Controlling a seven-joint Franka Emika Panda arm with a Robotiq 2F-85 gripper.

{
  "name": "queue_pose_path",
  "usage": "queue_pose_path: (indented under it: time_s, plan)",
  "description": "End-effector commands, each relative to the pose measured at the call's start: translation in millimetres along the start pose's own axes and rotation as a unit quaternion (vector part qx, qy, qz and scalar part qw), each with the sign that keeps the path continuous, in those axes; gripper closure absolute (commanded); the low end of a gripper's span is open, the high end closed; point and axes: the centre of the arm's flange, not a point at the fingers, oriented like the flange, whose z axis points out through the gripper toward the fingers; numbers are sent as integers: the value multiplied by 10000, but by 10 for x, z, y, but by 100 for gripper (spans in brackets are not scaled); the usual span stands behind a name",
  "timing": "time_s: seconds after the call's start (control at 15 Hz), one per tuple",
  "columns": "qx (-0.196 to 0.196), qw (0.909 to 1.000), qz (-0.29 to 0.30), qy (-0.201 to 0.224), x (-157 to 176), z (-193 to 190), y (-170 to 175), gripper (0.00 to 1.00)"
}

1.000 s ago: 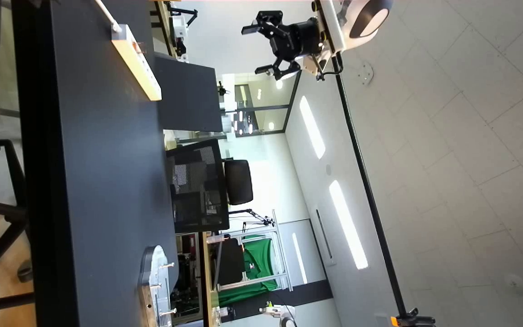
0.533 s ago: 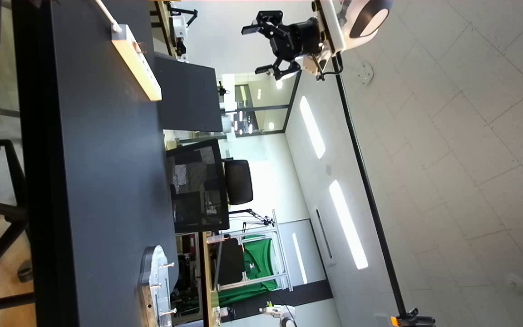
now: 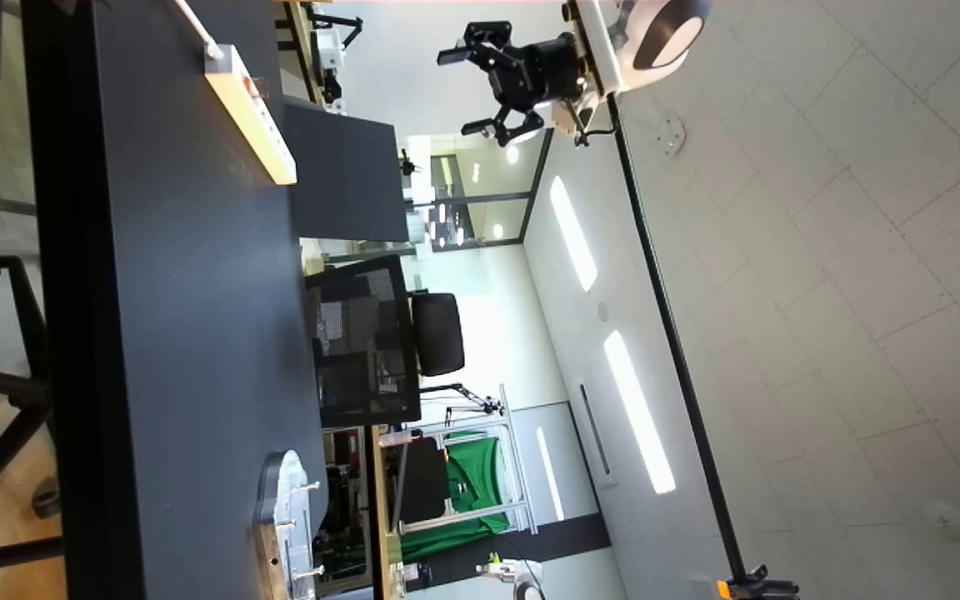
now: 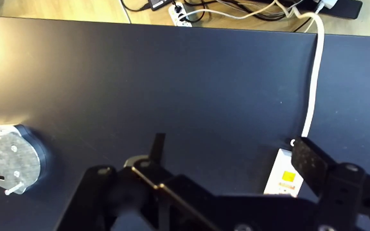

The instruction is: Switch off the extension cord

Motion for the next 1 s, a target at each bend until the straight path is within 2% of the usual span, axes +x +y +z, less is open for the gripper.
queue_pose_path:
  time_s: [0.0, 0.33, 0.67, 0.8, 0.93]
  plan:
    - [-50, 9995, 281, 152, 526, 147, -285, 25]
    - [220, 9970, 579, 460, 1045, 542, -889, 61]
    - [743, 9920, 743, 695, 1361, 1013, -1203, 95]
    - [883, 9908, 782, 665, 1452, 1181, -1250, 100]
    - [932, 9901, 829, 644, 1520, 1336, -1288, 100]
